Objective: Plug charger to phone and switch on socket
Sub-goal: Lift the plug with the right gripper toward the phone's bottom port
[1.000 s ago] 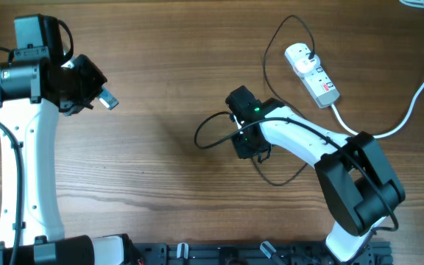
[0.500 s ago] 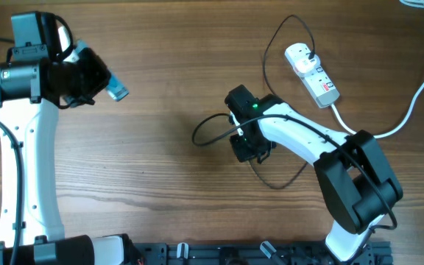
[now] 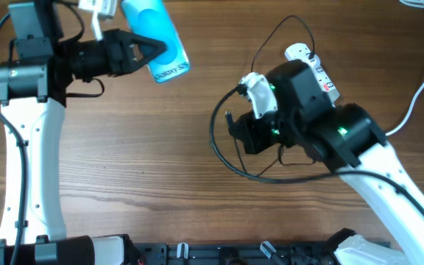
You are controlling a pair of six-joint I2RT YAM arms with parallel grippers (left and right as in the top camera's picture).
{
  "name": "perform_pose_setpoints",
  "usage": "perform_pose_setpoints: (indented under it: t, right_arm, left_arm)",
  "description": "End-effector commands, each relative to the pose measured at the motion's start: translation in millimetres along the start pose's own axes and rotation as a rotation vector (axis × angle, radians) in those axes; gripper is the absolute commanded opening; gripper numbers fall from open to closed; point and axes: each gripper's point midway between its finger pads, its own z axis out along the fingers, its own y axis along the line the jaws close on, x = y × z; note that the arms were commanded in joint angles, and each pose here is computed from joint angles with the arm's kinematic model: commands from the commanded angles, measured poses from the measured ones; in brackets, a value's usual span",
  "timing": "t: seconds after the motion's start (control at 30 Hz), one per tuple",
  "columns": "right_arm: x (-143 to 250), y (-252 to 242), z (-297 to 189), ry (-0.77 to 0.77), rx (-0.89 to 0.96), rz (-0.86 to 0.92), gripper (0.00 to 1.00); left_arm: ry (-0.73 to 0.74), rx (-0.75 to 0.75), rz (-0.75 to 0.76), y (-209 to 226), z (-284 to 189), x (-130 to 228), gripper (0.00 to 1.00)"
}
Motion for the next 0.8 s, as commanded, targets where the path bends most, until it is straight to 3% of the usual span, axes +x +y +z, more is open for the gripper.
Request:
perform_pose_setpoints:
  t: [0.0, 0.07, 0.17, 0.6, 0.77]
  right_arm:
    - [-7.0, 18.3, -14.1, -0.052, -0.054, 0.038, 0.04]
    - [-9.2, 23.0, -13.1, -0.064, -0.06, 0.02, 0.04]
    - [-19.1, 26.9, -12.6, -0.121, -0.002, 0.032, 0.04]
    - [-29.5, 23.9, -14.0, -0.218, 0.188, -0.062, 0.05]
    - [-31.6, 33.2, -11.9, -0.219, 0.139, -0.075, 0.05]
  left_arm:
    - [0.085, 0.177, 0.108, -42.7, 16.9, 15.3, 0.04]
    - [0.092, 0.152, 0.127, -42.2, 26.3, 16.9, 0.04]
    - [0.05, -0.096, 0.016, -5.6, 42.8, 13.2, 0.04]
    - [0.126, -0.14, 0.065, -4.5, 67.9, 35.3, 0.04]
    - [0.139, -0.14, 0.056, -4.2, 67.6, 38.9, 0.04]
